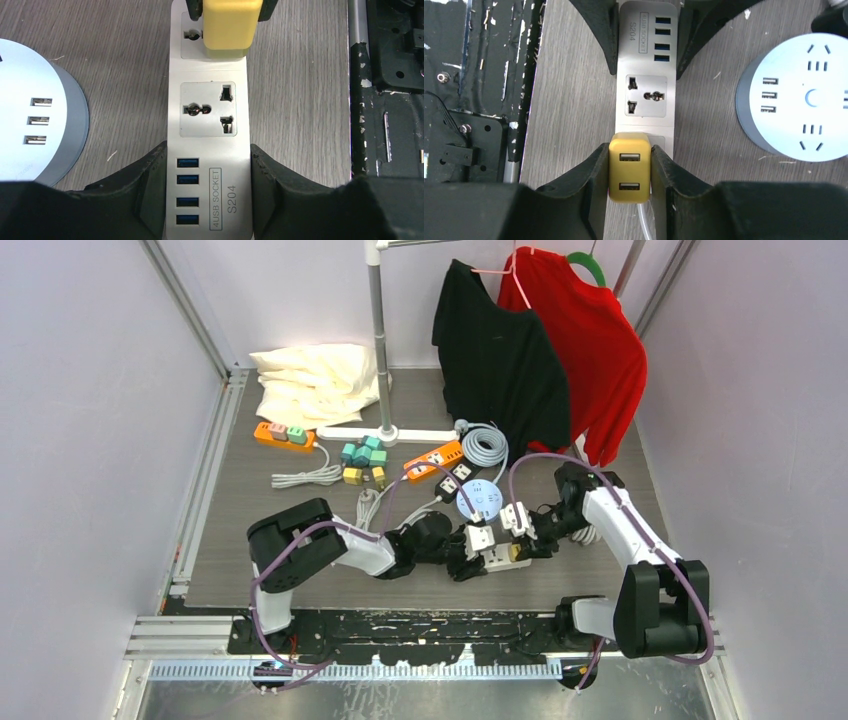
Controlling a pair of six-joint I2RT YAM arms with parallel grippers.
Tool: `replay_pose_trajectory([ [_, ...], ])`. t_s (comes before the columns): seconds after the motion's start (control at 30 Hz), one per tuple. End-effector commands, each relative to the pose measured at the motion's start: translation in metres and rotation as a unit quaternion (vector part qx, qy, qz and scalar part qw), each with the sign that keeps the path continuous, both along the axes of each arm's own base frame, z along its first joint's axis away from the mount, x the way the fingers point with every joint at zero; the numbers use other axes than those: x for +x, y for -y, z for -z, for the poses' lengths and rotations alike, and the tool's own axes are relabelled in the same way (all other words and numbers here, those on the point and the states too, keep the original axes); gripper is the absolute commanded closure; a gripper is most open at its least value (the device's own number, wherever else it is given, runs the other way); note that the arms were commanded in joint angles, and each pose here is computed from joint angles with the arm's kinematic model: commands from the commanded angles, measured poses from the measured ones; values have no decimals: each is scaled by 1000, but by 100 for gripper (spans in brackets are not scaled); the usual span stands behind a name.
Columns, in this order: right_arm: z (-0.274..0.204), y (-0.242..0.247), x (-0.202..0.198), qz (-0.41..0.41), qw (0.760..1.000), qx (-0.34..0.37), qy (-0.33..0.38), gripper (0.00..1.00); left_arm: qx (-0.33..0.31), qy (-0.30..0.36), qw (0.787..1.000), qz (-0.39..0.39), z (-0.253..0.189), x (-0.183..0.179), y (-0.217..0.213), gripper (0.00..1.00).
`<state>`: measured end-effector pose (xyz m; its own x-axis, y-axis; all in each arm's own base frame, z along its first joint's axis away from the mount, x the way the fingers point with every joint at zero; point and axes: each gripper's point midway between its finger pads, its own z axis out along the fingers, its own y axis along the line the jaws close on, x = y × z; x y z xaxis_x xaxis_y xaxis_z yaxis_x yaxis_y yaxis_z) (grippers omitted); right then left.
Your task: Pull the plug off the socket
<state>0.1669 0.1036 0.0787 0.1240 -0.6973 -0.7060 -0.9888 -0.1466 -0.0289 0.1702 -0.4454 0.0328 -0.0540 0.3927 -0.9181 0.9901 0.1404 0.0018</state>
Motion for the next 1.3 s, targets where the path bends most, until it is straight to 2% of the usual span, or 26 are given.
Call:
replay_pose_trajectory([
  [0.0,-18,-26,-24,-81,995,61,2,99,0,1,1000,-4,-1,6,3,100],
  [0.13,-31,-41,-6,-39,996,77,4,99,5,-2,1000,-4,1,5,3,100],
  [0.33,-41,-18,10,25,998,59,22,99,7,-2,1000,-4,2,6,3,100],
  [0.7,-31,-35,-13,-38,996,80,-19,99,17,-8,1000,3,6,4,5,100],
  [1.03,-43,-21,8,41,997,56,-17,99,6,-6,1000,-9,-2,7,4,98],
  [1.07,-47,-20,9,56,996,59,-21,99,-2,-4,1000,-16,-6,8,3,85],
  [1.1,-50,-19,10,72,995,66,-29,99,-12,-3,1000,-24,-11,9,3,64],
  [1.17,-55,-20,9,92,991,81,-54,99,-36,-2,999,-34,-26,10,2,37],
  [1.23,-59,-23,7,106,986,93,-88,99,-56,-4,997,-49,-39,12,1,23],
  [1.27,-62,-25,8,116,982,99,-109,99,-62,-6,997,-53,-44,12,0,19],
])
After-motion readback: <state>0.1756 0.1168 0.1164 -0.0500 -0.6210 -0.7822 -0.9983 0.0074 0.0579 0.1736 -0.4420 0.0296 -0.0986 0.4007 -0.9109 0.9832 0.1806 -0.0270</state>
